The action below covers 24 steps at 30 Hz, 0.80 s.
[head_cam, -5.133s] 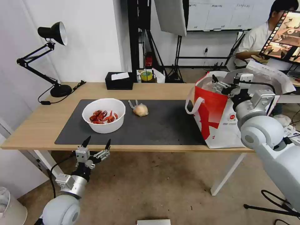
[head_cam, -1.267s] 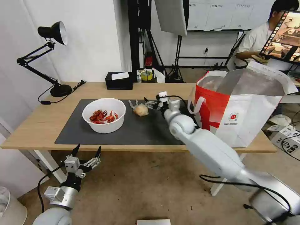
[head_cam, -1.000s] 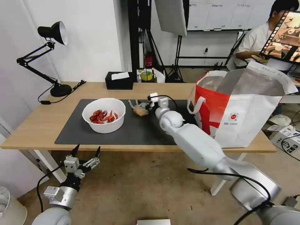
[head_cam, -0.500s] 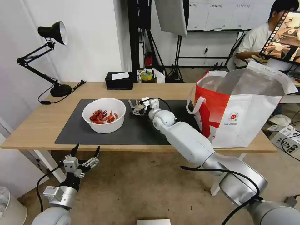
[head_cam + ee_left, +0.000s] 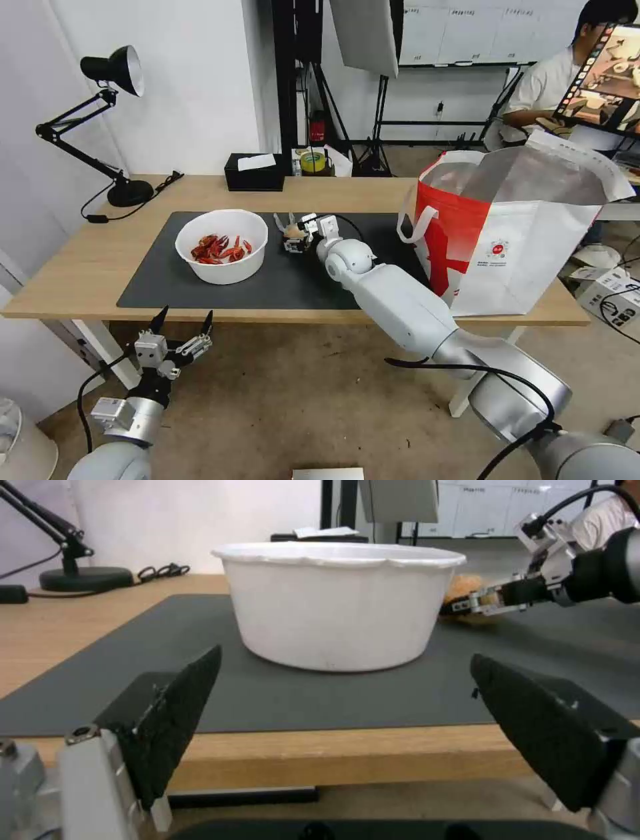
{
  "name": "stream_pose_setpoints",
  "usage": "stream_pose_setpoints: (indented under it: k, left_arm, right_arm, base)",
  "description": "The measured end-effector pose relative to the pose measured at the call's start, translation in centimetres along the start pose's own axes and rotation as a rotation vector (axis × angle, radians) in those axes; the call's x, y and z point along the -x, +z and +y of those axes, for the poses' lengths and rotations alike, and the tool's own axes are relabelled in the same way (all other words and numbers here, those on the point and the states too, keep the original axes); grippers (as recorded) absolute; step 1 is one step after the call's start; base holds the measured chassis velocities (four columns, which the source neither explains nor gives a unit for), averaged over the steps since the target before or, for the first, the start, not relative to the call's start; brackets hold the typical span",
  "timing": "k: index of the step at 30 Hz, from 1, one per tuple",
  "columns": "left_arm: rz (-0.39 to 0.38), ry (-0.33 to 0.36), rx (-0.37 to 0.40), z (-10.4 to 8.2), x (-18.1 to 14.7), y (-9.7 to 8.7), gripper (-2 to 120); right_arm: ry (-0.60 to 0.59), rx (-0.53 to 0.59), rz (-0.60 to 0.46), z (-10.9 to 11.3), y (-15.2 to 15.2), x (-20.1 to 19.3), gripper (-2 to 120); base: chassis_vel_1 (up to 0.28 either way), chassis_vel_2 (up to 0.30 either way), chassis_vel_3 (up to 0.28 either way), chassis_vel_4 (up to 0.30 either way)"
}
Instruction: Pick up the trash from the table and place it into the takeout bag.
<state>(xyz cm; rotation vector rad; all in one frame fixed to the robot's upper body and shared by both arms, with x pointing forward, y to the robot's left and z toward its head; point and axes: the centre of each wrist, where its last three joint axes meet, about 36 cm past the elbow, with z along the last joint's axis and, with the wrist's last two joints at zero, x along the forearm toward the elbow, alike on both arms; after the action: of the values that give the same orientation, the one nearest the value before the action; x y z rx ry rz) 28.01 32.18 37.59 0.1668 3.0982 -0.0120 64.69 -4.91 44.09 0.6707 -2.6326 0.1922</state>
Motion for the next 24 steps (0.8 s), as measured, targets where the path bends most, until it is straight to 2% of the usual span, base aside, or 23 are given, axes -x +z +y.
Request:
stream_pose_setpoints:
  k: [2,3,5,9,12,17,19,20,21,24]
  left_arm:
    - [0.000,0.001,-0.001,0.0,-0.1,0.0,100]
    - [0.000,0.001,-0.001,0.0,-0.1,0.0,100]
    - [0.000,0.001,-0.002,-0.1,-0.1,0.0,100]
    - [-0.001,0.002,-0.003,-0.2,-0.1,0.0,100]
    - [-0.001,0.005,-0.003,-0.2,-0.1,0.0,100]
    - [-0.001,0.005,-0.003,-0.2,-0.1,0.0,100]
    - [-0.003,0.007,-0.004,-0.3,-0.2,-0.1,100]
    - [-0.003,0.007,-0.004,-0.3,-0.2,-0.1,100]
    - [-0.003,0.007,-0.004,-0.3,-0.2,-0.1,100]
    - [-0.001,0.012,-0.010,-0.6,-0.2,0.0,100]
  right_arm:
    - [0.001,0.001,0.003,0.0,0.1,-0.1,65]
    - [0.001,0.001,0.003,0.0,0.1,-0.1,65]
    - [0.006,0.001,0.004,-0.2,0.3,-0.3,52]
    - [0.010,0.005,0.002,-0.3,0.5,-0.4,43]
    - [0.024,0.002,-0.048,-0.6,1.7,-0.8,25]
    - [0.032,-0.013,-0.088,-0.7,2.1,-1.4,17]
    - [0.055,-0.063,-0.193,-0.9,2.9,-3.3,9]
    - [0.087,-0.113,-0.298,-0.8,4.0,-5.2,8]
    - [0.087,-0.113,-0.298,-0.8,4.0,-5.2,8]
    - [0.123,-0.181,-0.468,-0.5,6.4,-8.9,8]
  base:
    - [0.000,0.000,0.000,0.000]
    - [0.000,0.000,0.000,0.000]
    - [0.000,0.000,0.000,0.000]
    - [0.000,0.000,0.000,0.000]
    - [0.000,0.000,0.000,0.000]
    - [0.000,0.000,0.000,0.000]
    - [0.000,0.000,0.000,0.000]
    - [0.000,0.000,0.000,0.000]
    - [0.000,0.000,0.000,0.000]
    - [0.000,0.000,0.000,0.000]
